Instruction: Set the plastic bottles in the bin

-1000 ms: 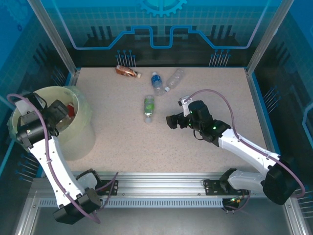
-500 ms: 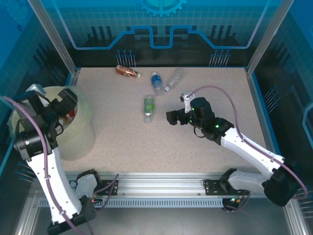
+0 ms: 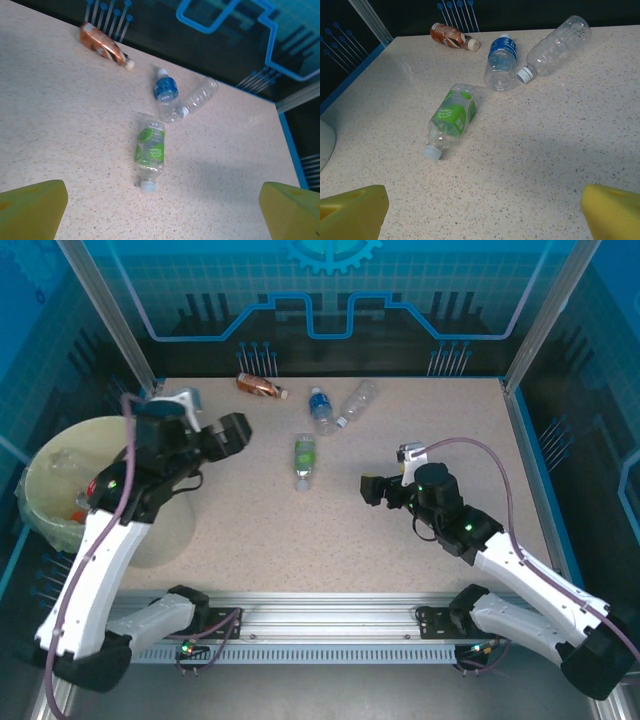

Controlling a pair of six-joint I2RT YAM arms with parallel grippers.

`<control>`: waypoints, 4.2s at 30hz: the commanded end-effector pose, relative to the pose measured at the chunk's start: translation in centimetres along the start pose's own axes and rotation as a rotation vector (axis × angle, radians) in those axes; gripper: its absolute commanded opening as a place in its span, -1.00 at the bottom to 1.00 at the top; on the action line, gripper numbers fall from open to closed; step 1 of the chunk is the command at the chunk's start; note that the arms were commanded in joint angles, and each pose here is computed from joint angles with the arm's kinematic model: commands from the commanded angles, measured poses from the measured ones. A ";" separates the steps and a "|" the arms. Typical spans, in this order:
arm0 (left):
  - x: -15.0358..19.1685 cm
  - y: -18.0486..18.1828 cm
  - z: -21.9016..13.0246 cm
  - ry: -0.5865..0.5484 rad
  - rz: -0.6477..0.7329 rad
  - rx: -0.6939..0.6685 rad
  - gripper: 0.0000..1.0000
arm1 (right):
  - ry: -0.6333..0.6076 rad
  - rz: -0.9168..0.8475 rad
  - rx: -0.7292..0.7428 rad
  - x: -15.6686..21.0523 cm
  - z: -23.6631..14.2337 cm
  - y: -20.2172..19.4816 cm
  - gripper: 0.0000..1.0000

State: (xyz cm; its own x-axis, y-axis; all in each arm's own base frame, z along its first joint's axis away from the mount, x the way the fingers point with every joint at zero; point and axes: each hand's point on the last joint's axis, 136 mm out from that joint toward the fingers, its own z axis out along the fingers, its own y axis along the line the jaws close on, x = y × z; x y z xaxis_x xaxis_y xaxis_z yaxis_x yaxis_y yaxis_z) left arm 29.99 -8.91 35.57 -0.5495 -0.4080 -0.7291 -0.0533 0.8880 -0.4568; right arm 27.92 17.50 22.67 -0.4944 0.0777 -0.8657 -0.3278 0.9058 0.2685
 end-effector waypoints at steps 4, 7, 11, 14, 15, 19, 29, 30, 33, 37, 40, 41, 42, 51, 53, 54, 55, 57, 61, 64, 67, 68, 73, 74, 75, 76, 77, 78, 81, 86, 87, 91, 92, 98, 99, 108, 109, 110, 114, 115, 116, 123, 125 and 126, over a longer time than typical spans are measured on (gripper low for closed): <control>2.3 -2.5 7.6 0.058 0.059 -0.039 0.98 | -0.020 -0.006 0.047 -0.4 -0.6 -1.1 0.99; 4.0 -2.3 10.9 0.113 0.058 -0.061 0.98 | -0.019 -0.005 0.034 -0.5 -0.6 -0.9 0.99; 6.0 -1.7 14.9 0.178 0.085 -0.106 0.98 | -0.026 0.003 0.032 -0.7 -0.6 -0.8 0.99; 7.8 -1.8 18.0 0.248 0.103 -0.103 0.98 | -0.027 -0.010 0.025 -0.7 -0.5 -0.7 1.00; 8.6 -1.7 19.2 0.272 0.107 -0.110 0.98 | -0.027 -0.015 0.027 -0.8 -0.5 -0.7 0.99; 11.0 -1.2 23.3 0.368 0.143 -0.141 0.98 | -0.038 -0.025 0.037 -1.3 -0.6 -0.8 0.99; 14.2 0.6 30.1 0.455 0.190 -0.217 0.98 | -0.012 -0.021 0.025 -1.1 -0.4 -0.5 0.99; 14.8 0.8 30.7 0.476 0.189 -0.212 0.98 | -0.011 -0.020 0.027 -1.1 -0.5 -0.5 1.00; 16.4 1.2 32.1 0.535 0.202 -0.197 0.98 | -0.013 -0.019 0.033 -1.1 -0.7 -0.6 0.99; 16.9 2.4 33.2 0.552 0.238 -0.232 0.89 | 0.002 -0.036 -0.013 -0.8 -0.6 0.2 0.99; 17.2 2.5 33.8 0.553 0.245 -0.211 0.71 | 0.014 -0.036 -0.042 -0.5 -0.5 0.7 1.00; 17.4 2.7 34.0 0.560 0.245 -0.210 0.62 | 0.017 -0.032 -0.046 -0.4 -0.4 0.7 0.99; 17.6 3.0 34.0 0.569 0.241 -0.215 0.54 | 0.020 -0.029 -0.045 -0.4 -0.4 0.7 0.99; 17.2 3.9 32.6 0.559 0.208 -0.214 0.16 | 0.032 -0.065 -0.104 0.1 -0.2 1.7 0.99; 16.6 3.6 31.8 0.537 0.206 -0.199 0.12 | 0.032 -0.086 -0.143 0.2 -0.2 2.3 0.99; 16.3 3.4 31.4 0.525 0.205 -0.190 0.09 | 0.033 -0.094 -0.165 0.3 -0.1 2.7 0.99; 16.0 3.2 31.0 0.517 0.204 -0.183 0.06 | 0.036 -0.101 -0.186 0.4 -0.1 3.0 0.99; 15.3 2.7 29.9 0.495 0.199 -0.164 0.01 | 0.042 -0.143 -0.264 0.5 -0.1 4.4 1.00; 13.7 1.8 27.6 0.438 0.185 -0.127 0.00 | 0.043 -0.161 -0.296 0.5 0.2 5.2 0.99; 12.4 1.1 25.5 0.396 0.173 -0.101 0.00 | 0.028 -0.162 -0.288 0.2 0.6 5.1 0.99; 11.0 0.6 23.4 0.358 0.176 -0.078 -0.01 | 0.004 -0.157 -0.293 0.0 0.8 5.3 0.99; 10.5 0.4 22.6 0.345 0.176 -0.071 -0.01 | -0.002 -0.154 -0.289 -0.1 0.9 5.3 0.99; 7.8 -0.8 18.8 0.270 0.161 -0.020 -0.01 | -0.001 -0.150 -0.274 -0.4 1.4 5.2 0.99; 7.1 -1.3 17.8 0.247 0.160 -0.002 -0.01 | 0.004 -0.151 -0.271 -0.4 1.5 5.2 0.99; 6.4 -1.6 16.8 0.224 0.161 0.014 0.00 | 0.010 -0.152 -0.270 -0.4 1.6 5.2 0.99; 5.8 -1.9 16.0 0.200 0.163 0.024 0.00 | 0.015 -0.152 -0.268 -0.3 1.6 5.2 0.99; 5.0 -2.0 15.1 0.170 0.163 0.027 0.00 | 0.018 -0.150 -0.268 -0.4 1.7 5.2 0.99; 4.3 -2.0 14.1 0.142 0.164 0.029 0.00 | 0.020 -0.150 -0.270 -0.3 1.8 5.3 0.99; 2.2 -2.6 11.0 0.066 0.158 0.056 0.01 | 0.025 -0.149 -0.280 -0.3 2.0 5.5 0.99; -1.6 -3.5 5.0 -0.079 0.143 0.120 0.02 | 0.027 -0.150 -0.279 -0.6 2.3 5.7 0.99; -2.4 -3.4 3.8 -0.107 0.131 0.126 0.02 | 0.027 -0.150 -0.280 -0.6 2.4 5.7 1.00; -5.3 -2.1 -0.5 -0.222 0.089 0.098 0.02 | 0.029 -0.146 -0.285 -0.6 2.6 5.9 1.00; -6.1 -1.5 -1.6 -0.255 0.080 0.082 0.02 | 0.031 -0.145 -0.286 -0.5 2.7 5.9 1.00; -10.0 4.1 -5.6 -0.389 0.043 -0.163 0.01 | 0.038 -0.149 -0.307 -0.9 2.8 6.5 0.99; -10.7 5.5 -6.1 -0.410 0.029 -0.216 0.00 | 0.040 -0.151 -0.309 -1.0 2.8 6.5 1.00; -12.9 14.9 -7.8 -0.485 -0.159 -0.476 0.01 | 0.039 -0.161 -0.309 -1.2 2.4 6.6 1.00; -12.9 15.8 -8.0 -0.489 -0.182 -0.498 0.03 | 0.040 -0.161 -0.308 -1.1 2.5 6.6 0.99; -12.8 16.8 -8.1 -0.491 -0.210 -0.522 0.04 | 0.040 -0.161 -0.307 -1.2 2.5 6.6 0.99; -12.5 19.9 -8.9 -0.521 -0.291 -0.604 0.03 | 0.042 -0.161 -0.310 -1.1 2.4 6.6 0.99; -12.5 20.7 -9.2 -0.532 -0.314 -0.621 0.04 | 0.040 -0.163 -0.312 -1.2 2.4 6.7 0.99; -12.3 21.4 -9.5 -0.539 -0.336 -0.637 0.03 | 0.043 -0.164 -0.314 -1.2 2.4 6.7 0.99; -10.7 25.7 -9.2 -0.527 -0.495 -0.729 0.19 | 0.051 -0.168 -0.318 -1.1 2.5 6.8 0.99; -10.3 26.3 -9.0 -0.502 -0.517 -0.761 0.44 | 0.052 -0.168 -0.319 -1.1 2.5 6.9 0.99; -10.2 26.5 -9.2 -0.500 -0.527 -0.777 0.59 | 0.053 -0.168 -0.320 -1.1 2.5 6.9 0.99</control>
State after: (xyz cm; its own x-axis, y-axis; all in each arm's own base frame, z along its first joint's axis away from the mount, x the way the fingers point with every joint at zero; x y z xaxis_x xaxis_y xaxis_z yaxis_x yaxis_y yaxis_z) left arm 27.10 20.07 36.45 0.0736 -0.6436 -0.7618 -0.7637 0.4549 -0.4581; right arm 28.23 24.18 22.85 -0.4803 -0.0878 -0.8727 -0.6129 0.7454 0.2624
